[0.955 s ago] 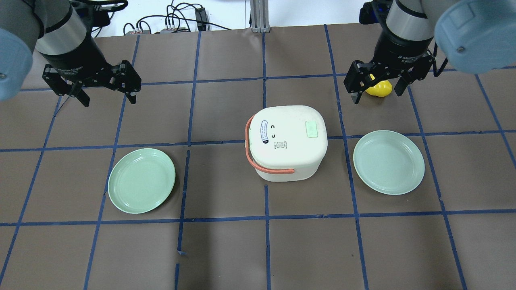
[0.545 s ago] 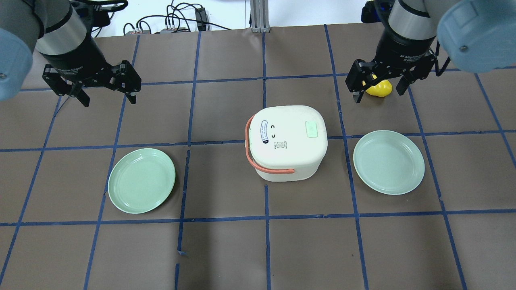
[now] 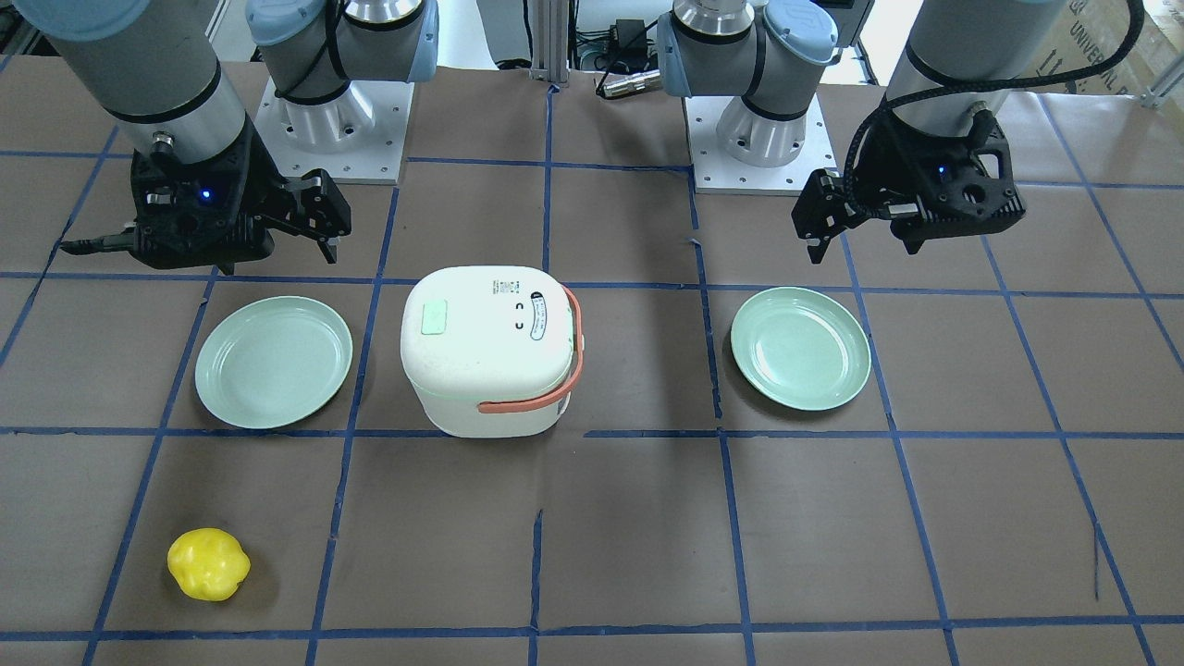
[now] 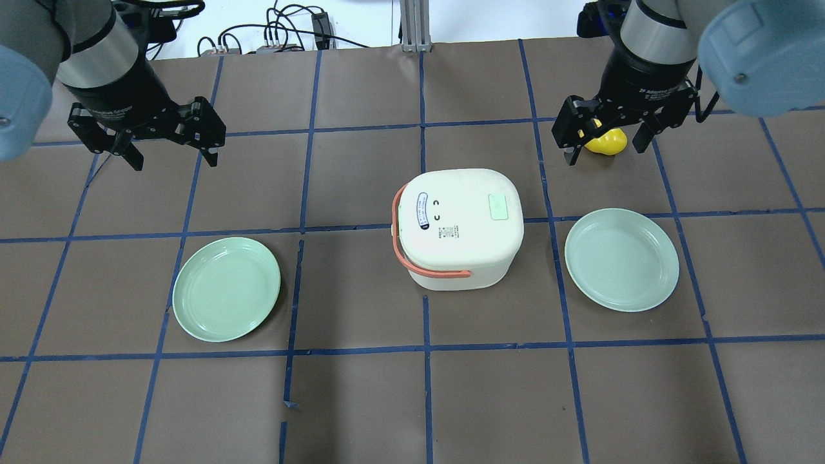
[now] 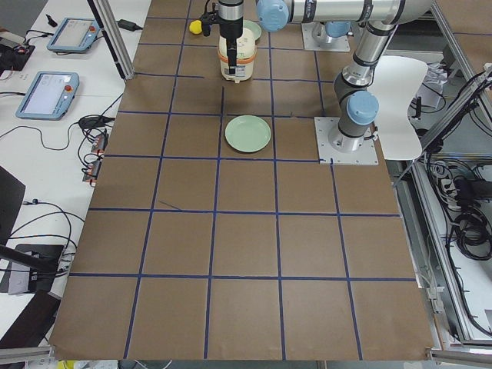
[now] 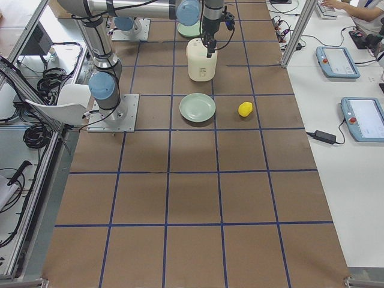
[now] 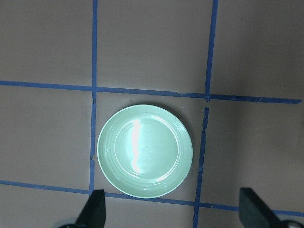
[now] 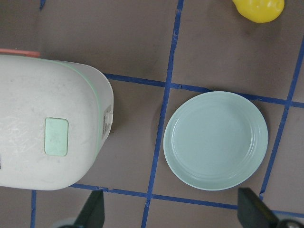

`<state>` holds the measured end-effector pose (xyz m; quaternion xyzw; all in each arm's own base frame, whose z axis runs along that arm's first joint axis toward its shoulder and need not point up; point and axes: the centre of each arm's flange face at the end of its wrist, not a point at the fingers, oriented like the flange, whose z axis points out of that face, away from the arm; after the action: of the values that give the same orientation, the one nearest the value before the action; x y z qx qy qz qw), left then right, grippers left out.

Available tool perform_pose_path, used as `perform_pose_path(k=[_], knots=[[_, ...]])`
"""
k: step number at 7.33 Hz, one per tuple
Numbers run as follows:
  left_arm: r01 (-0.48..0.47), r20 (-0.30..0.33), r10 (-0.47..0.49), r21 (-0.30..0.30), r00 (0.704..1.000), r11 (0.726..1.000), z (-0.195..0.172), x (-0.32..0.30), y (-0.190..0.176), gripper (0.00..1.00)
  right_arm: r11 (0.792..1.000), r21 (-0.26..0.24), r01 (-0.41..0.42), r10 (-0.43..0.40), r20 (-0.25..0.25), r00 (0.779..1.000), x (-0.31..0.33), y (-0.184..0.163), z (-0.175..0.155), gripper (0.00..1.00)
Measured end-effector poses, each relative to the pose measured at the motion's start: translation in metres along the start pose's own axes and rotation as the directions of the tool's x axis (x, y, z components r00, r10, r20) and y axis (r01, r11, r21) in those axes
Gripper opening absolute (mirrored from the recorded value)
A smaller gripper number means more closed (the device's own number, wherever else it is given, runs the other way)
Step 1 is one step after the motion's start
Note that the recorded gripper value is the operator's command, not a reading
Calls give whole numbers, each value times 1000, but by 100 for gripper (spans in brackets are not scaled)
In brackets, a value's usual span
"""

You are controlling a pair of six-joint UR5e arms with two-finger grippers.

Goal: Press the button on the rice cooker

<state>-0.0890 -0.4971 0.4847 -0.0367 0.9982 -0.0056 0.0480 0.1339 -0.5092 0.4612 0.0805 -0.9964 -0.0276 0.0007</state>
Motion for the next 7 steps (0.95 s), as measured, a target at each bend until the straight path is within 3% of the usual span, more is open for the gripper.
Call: perform_pose_path(k=[6, 7], knots=[[1, 0, -1, 0, 1000, 1000, 0, 0, 0, 100, 1000, -2, 1, -1, 1, 1000, -1, -1, 1, 100], [0, 0, 0, 0, 1000, 1000, 0, 0, 0, 100, 1000, 0, 0, 0, 2, 1000, -1, 0, 0, 89]])
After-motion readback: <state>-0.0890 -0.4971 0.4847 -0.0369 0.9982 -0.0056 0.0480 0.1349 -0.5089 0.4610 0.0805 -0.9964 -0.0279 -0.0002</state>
